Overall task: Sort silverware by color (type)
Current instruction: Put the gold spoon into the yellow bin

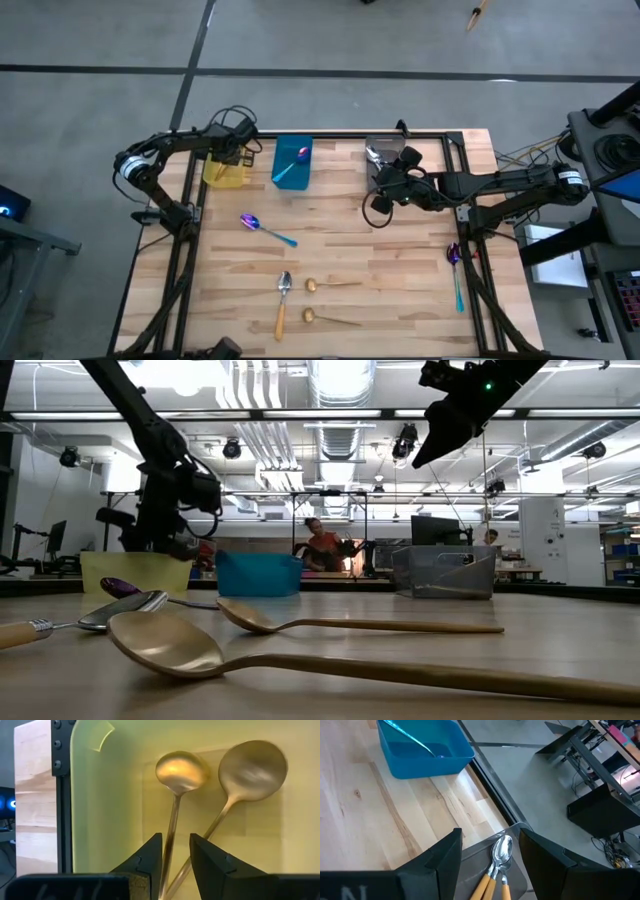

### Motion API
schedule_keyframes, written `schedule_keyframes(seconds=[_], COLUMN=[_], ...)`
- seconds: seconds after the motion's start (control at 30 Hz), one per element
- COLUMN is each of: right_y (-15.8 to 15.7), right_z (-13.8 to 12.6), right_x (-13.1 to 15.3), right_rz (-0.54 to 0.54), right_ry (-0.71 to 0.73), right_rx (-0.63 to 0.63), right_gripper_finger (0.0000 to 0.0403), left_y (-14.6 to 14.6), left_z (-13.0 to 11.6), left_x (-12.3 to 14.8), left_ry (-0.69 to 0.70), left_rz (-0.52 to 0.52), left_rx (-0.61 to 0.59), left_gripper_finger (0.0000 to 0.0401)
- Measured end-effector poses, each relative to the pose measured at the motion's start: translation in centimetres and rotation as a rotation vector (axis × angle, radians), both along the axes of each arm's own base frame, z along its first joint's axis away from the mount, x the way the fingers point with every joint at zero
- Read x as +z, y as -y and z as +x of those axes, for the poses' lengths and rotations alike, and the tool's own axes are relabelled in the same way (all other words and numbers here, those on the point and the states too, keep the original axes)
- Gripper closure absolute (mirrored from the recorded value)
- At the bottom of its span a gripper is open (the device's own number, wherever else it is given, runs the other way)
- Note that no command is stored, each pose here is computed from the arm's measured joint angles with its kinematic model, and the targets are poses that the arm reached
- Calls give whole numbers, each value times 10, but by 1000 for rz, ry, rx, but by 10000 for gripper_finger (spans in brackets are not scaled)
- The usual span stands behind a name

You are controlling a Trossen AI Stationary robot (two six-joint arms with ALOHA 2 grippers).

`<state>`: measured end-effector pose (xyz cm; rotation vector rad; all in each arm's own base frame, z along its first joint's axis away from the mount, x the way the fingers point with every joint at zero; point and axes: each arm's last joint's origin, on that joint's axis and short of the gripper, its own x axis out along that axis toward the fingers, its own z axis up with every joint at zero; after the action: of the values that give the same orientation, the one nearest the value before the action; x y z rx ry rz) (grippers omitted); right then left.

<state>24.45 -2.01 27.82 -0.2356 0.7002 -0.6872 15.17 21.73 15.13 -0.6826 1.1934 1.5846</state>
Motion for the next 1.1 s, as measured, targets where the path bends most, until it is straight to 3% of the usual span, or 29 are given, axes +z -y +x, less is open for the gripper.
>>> schedule_keyframes(seconds=[1.1], right_y=[0], right_z=[0], right_x=[0], right_rz=[-2], right_ry=[0], right_rx=[2], right_gripper_finger=[216], left_y=[5], left_z=[1], left_x=[-7], left_ry=[-13], left_rz=[24], left_rx=[-6], left_gripper_finger=[324])
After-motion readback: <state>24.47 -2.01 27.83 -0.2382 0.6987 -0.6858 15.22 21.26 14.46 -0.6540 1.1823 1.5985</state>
